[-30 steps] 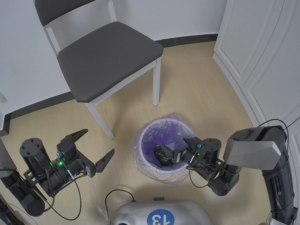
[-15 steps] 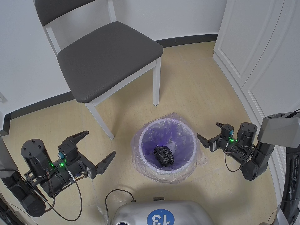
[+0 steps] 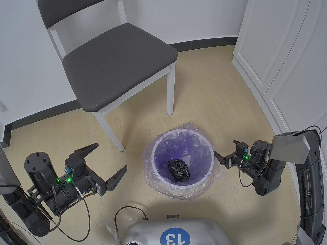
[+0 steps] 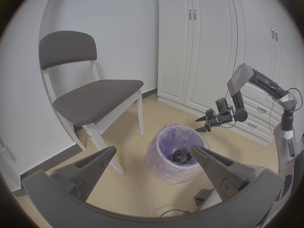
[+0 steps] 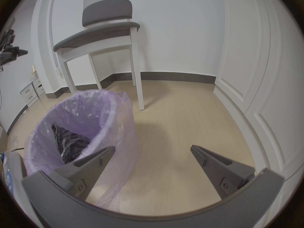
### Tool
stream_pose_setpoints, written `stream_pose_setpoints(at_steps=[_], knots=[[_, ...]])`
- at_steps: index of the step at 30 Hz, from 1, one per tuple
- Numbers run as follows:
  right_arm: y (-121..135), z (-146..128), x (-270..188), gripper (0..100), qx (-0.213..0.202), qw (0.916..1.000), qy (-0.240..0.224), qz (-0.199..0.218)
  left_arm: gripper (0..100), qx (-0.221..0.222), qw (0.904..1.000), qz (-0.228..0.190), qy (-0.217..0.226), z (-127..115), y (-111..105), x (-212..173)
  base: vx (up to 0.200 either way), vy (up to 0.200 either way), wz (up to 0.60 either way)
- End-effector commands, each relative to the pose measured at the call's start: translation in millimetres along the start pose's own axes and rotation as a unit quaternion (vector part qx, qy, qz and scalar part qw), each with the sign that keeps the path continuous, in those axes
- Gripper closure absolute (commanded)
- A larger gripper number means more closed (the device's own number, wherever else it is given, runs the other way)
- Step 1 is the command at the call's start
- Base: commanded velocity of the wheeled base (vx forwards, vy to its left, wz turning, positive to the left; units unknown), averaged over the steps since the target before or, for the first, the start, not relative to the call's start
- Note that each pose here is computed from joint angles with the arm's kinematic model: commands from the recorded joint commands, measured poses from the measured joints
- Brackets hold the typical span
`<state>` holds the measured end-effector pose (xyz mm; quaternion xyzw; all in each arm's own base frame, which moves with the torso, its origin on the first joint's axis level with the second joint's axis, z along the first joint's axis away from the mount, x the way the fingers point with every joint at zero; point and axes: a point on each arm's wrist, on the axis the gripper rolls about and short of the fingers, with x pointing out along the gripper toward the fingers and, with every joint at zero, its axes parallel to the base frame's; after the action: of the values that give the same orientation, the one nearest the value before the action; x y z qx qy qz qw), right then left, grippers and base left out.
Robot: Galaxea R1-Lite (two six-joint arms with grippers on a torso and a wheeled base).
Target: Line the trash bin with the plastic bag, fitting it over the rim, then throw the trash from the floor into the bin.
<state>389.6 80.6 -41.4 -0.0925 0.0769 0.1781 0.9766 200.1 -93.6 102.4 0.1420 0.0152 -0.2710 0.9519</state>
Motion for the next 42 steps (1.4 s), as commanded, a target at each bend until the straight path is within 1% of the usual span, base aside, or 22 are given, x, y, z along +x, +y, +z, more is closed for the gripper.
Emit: stream_pose_setpoints(at_steps=[1, 5, 6, 10, 13, 15, 17, 18, 19, 20, 22, 23, 25, 27, 28, 29, 32, 33, 34, 35, 38, 42], knots=[[3.8, -28.9, 12.0, 0, 0.004, 0.9999, 0.013, 0.002, 0, 0.001, 1.0, 0.002, -0.008, 1.4, 0.4, 0.6, 0.0, 0.0, 0.0], [6.4, -36.9, 17.2, 0, 0.006, 0.9999, 0.015, 0.003, 0, 0.001, 1.0, 0.001, -0.004, -0.2, 0.1, 1.5, 0.0, 0.0, 0.0], [7.7, -41.2, 18.0, 0, 0.007, 0.9998, 0.019, 0.006, 0, -0.001, 1.0, -0.003, 0.005, -4.2, -1.4, 4.5, 0.0, 0.0, 0.0], [6.0, -39.5, 15.1, 0, 0.008, 0.9998, 0.021, 0.004, 0, -0.016, 0.999, -0.01, 0.04, -20.2, -3.8, 14.3, 0.0, 0.0, 0.0], [-2.8, -18.0, 4.3, 0, 0.017, 0.9998, 0.01, -0.006, 0, -0.047, 0.9962, -0.012, 0.073, -36.3, -4.5, 24.2, 0.0, 0.0, 0.0], [-5.4, -3.3, -11.5, 0, 0.038, 0.9991, 0.013, -0.009, 0, -0.088, 0.9926, -0.008, 0.083, -43.5, -3.6, 31.8, 0.0, 0.0, 0.0], [-7.8, 3.9, -23.9, 0, 0.074, 0.997, 0.019, -0.015, 0, -0.125, 0.9886, -0.008, 0.084, -47.7, -3.2, 41.8, 0.0, 0.0, 0.0], [-7.8, 3.9, -23.9, 0, 0.074, 0.997, 0.019, -0.015, 0, -0.125, 0.9886, -0.008, 0.084, -47.7, -3.2, 41.8, 0.0, 0.0, 0.0], [-15.5, 4.7, -36.4, 0, 0.125, 0.9909, 0.031, -0.04, 0, -0.174, 0.9818, -0.006, 0.074, -50.8, -1.9, 58.5, 0.0, 0.0, 0.0], [-17.2, 5.6, -38.1, 0, 0.13, 0.99, 0.032, -0.045, 0, -0.18, 0.981, -0.006, 0.074, -51.5, -1.8, 60.9, 0.0, 0.0, 0.0], [-31.3, 17.3, -53.6, 0, 0.161, 0.9822, 0.026, -0.094, 0, -0.215, 0.9736, -0.018, 0.075, -65.6, -3.0, 86.1, 0.0, 0.0, 0.0], [-36.5, 21.2, -60.2, 0, 0.166, 0.9799, 0.024, -0.108, 0, -0.22, 0.9722, -0.024, 0.077, -74.2, -3.7, 97.4, 0.0, 0.0, 0.0], [-44.1, 27.3, -70.5, 0, 0.168, 0.9777, 0.021, -0.124, 0, -0.218, 0.9725, -0.026, 0.076, -89.0, -2.2, 117.5, 0.0, 0.0, 0.0], [-48.2, 37.0, -84.1, 0, 0.167, 0.9767, 0.017, -0.133, 0, -0.215, 0.974, -0.014, 0.069, -109.1, 6.5, 144.7, 0.0, 0.0, 0.0], [-48.6, 38.1, -85.5, 0, 0.167, 0.9767, 0.016, -0.134, 0, -0.216, 0.974, -0.011, 0.068, -111.4, 8.1, 147.6, 0.0, 0.0, 0.0], [-49.1, 48.7, -93.0, 0, 0.162, 0.9773, 0.005, -0.136, 0, -0.217, 0.9727, -0.002, 0.081, -126.9, 14.8, 162.6, 0.0, 0.0, 0.0], [-49.9, 68.5, -102.4, 0, 0.149, 0.9791, -0.021, -0.137, 0, -0.226, 0.9676, 0.015, 0.112, -145.1, 27.1, 173.8, 0.0, 0.0, 0.0], [-50.5, 74.1, -104.4, 0, 0.143, 0.9797, -0.03, -0.138, 0, -0.227, 0.9674, 0.02, 0.111, -146.6, 32.2, 175.7, 0.0, 0.0, 0.0], [-50.5, 74.1, -104.4, 0, 0.143, 0.9797, -0.03, -0.138, 0, -0.227, 0.9674, 0.02, 0.111, -146.6, 32.2, 175.7, 0.0, 0.0, 0.0], [-49.4, 82.0, -106.7, 0, 0.131, 0.9812, -0.041, -0.136, 0, -0.228, 0.9673, 0.03, 0.107, -150.6, 40.3, 178.4, 0.0, 0.0, 0.0], [-47.0, 85.6, -106.8, 0, 0.114, 0.9837, -0.044, -0.131, 0, -0.229, 0.9671, 0.038, 0.104, -153.1, 47.2, 180.1, 0.0, 0.0, 0.0], [-39.9, 87.5, -103.8, 0, 0.112, 0.9853, -0.046, -0.12, 0, -0.23, 0.9661, 0.037, 0.112, -159.8, 48.2, 187.9, 0.0, 0.0, 0.0]])
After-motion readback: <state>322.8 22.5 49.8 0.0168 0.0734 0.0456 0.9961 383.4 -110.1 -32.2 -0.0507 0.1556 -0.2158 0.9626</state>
